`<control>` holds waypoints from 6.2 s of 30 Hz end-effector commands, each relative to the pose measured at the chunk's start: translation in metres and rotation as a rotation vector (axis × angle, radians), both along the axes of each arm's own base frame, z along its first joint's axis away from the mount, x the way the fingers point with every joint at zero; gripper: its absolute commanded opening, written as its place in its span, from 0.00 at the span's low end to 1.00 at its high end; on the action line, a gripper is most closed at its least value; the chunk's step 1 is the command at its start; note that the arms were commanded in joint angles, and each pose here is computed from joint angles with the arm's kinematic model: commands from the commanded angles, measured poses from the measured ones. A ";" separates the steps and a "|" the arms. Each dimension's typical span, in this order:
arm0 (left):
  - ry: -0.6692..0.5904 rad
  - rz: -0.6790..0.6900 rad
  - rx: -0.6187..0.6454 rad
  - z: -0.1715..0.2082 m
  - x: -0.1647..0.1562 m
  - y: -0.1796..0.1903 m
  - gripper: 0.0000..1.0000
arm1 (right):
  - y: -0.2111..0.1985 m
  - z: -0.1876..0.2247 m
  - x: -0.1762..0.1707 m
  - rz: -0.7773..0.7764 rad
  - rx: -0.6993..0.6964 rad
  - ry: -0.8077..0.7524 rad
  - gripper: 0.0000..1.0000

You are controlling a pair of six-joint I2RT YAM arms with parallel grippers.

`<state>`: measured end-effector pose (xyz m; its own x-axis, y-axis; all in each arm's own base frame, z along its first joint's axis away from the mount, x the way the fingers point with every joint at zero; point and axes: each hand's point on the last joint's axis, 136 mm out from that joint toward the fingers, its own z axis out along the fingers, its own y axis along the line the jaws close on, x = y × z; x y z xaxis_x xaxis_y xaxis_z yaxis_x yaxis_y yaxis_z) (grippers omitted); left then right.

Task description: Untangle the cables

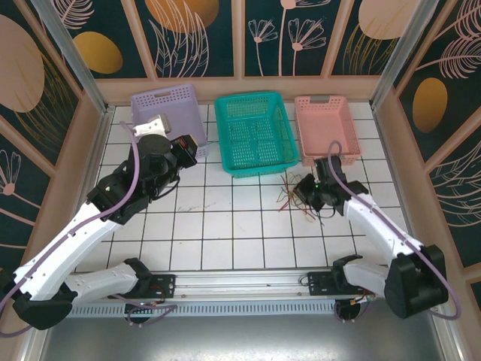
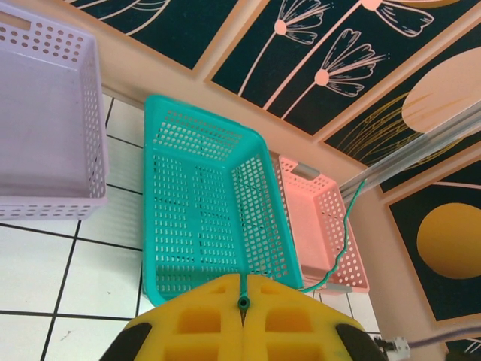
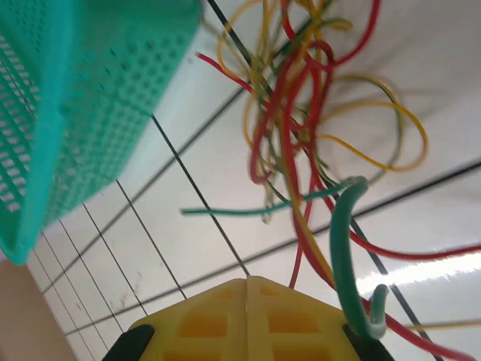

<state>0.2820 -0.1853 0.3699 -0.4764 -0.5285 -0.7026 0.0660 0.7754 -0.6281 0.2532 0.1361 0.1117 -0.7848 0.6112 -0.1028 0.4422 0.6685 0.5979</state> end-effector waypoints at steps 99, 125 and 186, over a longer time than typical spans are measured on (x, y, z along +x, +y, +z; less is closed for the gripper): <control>0.172 -0.017 -0.675 -0.072 0.017 -0.043 0.00 | -0.060 0.101 0.124 -0.348 0.370 -0.110 0.00; 0.222 -0.089 -0.581 -0.061 0.072 -0.105 0.00 | 0.007 0.217 0.070 -0.170 0.257 -0.501 0.71; 0.525 0.023 -0.560 -0.103 0.090 -0.106 0.72 | -0.143 0.147 0.200 -0.109 -0.539 -0.436 0.00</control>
